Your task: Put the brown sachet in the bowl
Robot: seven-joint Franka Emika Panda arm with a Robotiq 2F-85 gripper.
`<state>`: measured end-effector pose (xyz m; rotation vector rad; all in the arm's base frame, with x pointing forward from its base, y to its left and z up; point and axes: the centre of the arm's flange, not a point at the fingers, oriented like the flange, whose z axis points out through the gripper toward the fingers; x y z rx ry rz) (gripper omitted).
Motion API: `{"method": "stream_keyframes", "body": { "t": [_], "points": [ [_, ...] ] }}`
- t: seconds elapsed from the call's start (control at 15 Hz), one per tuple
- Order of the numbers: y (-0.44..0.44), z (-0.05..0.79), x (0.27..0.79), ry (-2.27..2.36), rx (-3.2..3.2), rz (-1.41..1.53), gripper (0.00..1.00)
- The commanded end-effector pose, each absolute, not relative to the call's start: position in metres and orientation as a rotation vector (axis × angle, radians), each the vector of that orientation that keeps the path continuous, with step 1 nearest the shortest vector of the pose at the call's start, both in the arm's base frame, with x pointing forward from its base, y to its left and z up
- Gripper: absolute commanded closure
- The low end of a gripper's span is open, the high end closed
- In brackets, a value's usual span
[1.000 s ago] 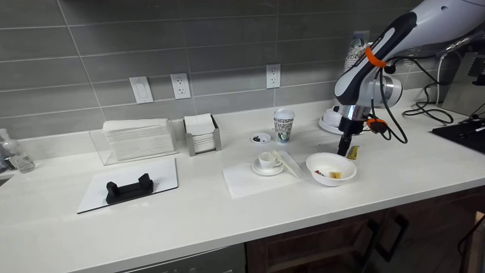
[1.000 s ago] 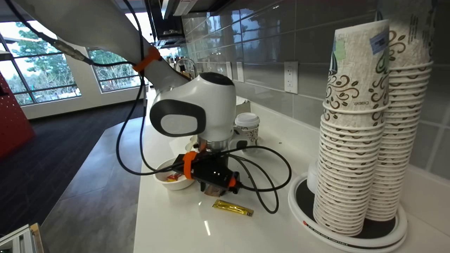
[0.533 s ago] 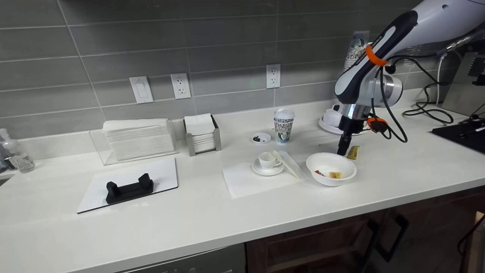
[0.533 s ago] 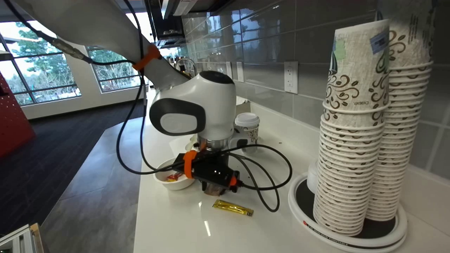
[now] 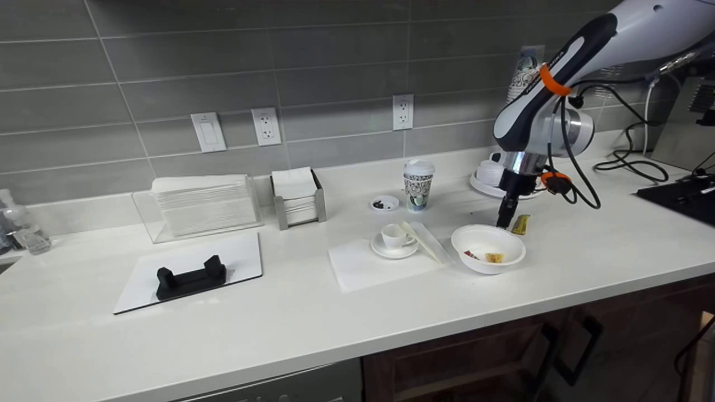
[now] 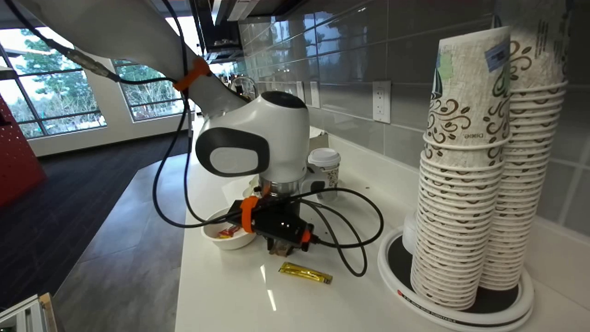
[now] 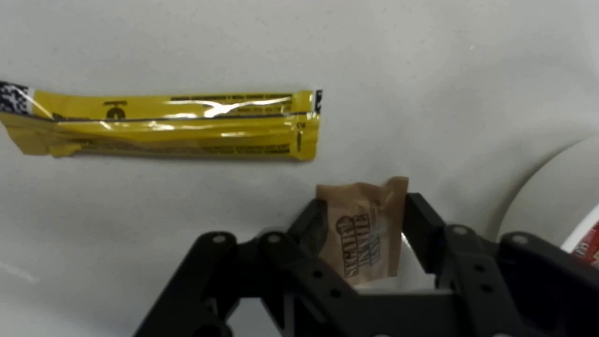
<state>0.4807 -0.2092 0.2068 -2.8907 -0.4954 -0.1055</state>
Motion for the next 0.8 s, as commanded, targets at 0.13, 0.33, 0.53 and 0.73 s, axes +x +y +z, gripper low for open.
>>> {"method": "stream_keyframes", "body": {
  "t": [0.13,0.33,0.53,0.73],
  "points": [
    [-0.2071,0.2146,0.4767,-0.496,-2.884,-0.153,0.61],
    [-0.2079,0.216,0.4773,-0.492,-2.885,-0.158,0.64],
    [-0.2088,0.2167,0.4779,-0.483,-2.886,-0.154,0.67],
    [-0.2098,0.2177,0.479,-0.476,-2.89,-0.156,0.77]
  ]
}}
